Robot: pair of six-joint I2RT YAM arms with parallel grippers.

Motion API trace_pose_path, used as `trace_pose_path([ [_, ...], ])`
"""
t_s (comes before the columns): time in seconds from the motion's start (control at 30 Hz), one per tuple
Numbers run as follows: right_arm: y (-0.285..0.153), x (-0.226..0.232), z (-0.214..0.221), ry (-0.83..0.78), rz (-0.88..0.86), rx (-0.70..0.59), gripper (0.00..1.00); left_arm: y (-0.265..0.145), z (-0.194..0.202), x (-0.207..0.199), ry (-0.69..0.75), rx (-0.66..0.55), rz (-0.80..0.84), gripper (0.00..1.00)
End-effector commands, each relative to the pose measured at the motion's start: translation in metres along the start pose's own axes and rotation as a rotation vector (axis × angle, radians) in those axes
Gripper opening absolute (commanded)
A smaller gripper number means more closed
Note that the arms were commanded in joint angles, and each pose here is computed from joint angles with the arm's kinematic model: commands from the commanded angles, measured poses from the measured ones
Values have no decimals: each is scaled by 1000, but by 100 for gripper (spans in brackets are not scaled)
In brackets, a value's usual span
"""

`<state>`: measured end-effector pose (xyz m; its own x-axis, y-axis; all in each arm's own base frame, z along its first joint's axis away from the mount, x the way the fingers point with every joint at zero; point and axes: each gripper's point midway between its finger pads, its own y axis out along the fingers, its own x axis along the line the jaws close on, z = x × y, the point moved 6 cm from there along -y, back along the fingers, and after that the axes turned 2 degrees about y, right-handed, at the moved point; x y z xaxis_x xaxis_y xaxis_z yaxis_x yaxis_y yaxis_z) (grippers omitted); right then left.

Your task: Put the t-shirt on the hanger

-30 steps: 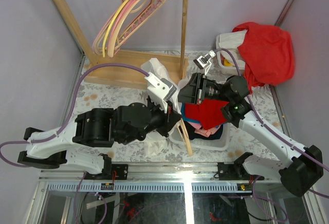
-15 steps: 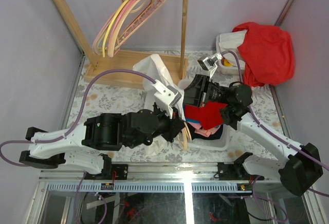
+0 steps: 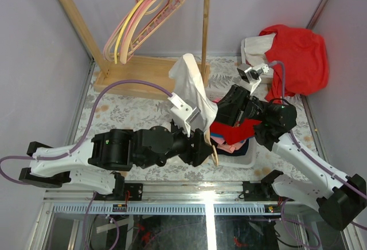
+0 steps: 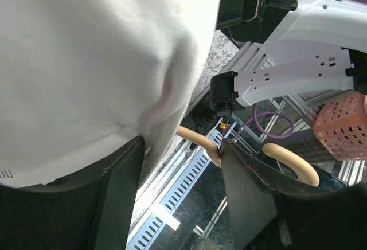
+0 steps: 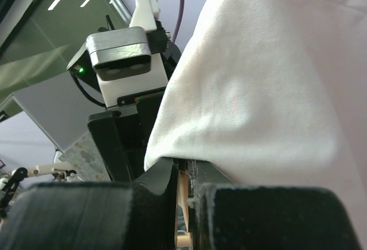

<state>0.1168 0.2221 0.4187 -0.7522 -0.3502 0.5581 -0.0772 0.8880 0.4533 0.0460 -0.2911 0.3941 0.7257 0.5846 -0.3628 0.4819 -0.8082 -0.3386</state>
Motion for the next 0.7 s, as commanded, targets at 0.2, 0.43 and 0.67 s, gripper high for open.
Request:
trace_pose_path([
  [0.2, -7, 33, -2, -208, -50, -20, 0, -25, -27, -5, -9, -60, 70, 59],
  [0.43, -10, 23, 2, -222, -7, -7, 0, -38, -42, -17, -33, -82, 158, 61],
  [0.67, -13, 19, 8, -220, 8, 7, 0, -64, -67, -4, -96, -201, 122, 59],
])
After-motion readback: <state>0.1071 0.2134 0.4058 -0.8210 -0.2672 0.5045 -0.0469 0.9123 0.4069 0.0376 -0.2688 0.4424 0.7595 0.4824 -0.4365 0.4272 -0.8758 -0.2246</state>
